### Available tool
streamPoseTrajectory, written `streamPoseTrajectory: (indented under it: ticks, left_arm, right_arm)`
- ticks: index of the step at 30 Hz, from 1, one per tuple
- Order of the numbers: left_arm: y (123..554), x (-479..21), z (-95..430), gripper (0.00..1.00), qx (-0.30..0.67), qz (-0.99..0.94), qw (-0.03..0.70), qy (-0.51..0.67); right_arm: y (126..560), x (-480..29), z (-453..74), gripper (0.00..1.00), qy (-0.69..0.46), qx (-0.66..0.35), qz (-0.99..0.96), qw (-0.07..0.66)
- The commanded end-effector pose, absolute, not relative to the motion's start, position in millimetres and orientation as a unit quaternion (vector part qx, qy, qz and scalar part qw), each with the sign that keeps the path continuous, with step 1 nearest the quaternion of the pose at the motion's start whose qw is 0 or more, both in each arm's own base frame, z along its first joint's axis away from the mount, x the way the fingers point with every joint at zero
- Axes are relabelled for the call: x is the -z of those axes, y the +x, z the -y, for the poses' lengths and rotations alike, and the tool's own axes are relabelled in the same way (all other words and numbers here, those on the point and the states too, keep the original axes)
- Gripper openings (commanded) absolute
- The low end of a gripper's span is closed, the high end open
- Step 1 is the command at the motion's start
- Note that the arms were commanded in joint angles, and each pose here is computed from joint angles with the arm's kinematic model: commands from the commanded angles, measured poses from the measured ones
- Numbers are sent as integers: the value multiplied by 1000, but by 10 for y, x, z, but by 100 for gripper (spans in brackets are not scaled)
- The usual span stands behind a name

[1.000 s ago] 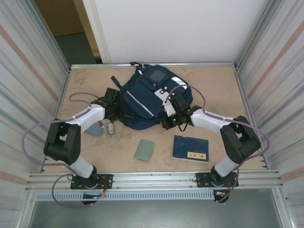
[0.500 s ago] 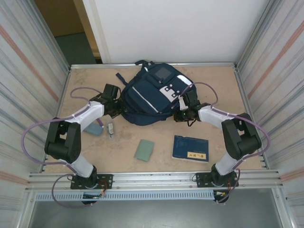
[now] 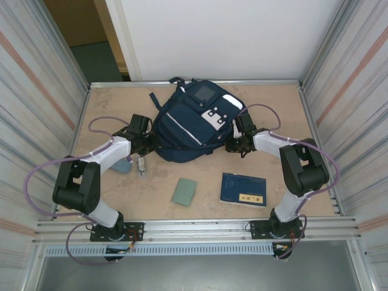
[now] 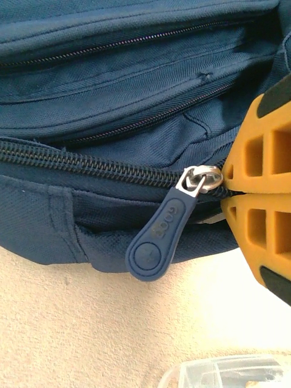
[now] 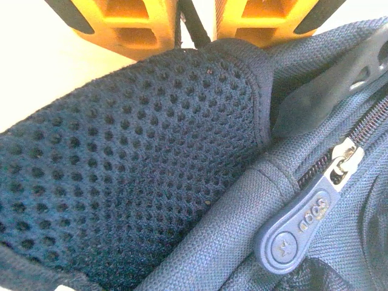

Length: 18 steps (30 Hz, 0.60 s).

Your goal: Pack the student bag

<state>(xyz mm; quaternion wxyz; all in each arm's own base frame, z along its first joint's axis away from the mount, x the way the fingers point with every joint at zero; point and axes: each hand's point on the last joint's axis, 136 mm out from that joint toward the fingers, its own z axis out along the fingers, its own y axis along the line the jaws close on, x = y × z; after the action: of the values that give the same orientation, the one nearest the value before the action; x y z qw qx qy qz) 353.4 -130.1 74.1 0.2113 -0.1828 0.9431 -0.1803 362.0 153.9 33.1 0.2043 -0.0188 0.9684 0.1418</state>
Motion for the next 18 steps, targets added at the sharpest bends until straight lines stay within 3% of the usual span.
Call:
streamPoseTrajectory:
  ticks: [1, 7, 18]
  left_arm:
    - [3476, -755, 1032, 0, 135, -947, 224, -189]
    - [3442, -816, 1236, 0, 182, -945, 207, -175]
    - [3113, -1012, 2192, 0, 252, -934, 202, -157]
  right_arm:
    - [3661, -199, -1100, 19, 43, -72, -976, 202]
    - [3621, -219, -1158, 27, 40, -108, -973, 201]
    - [3431, -987, -971, 45, 99, -113, -945, 292]
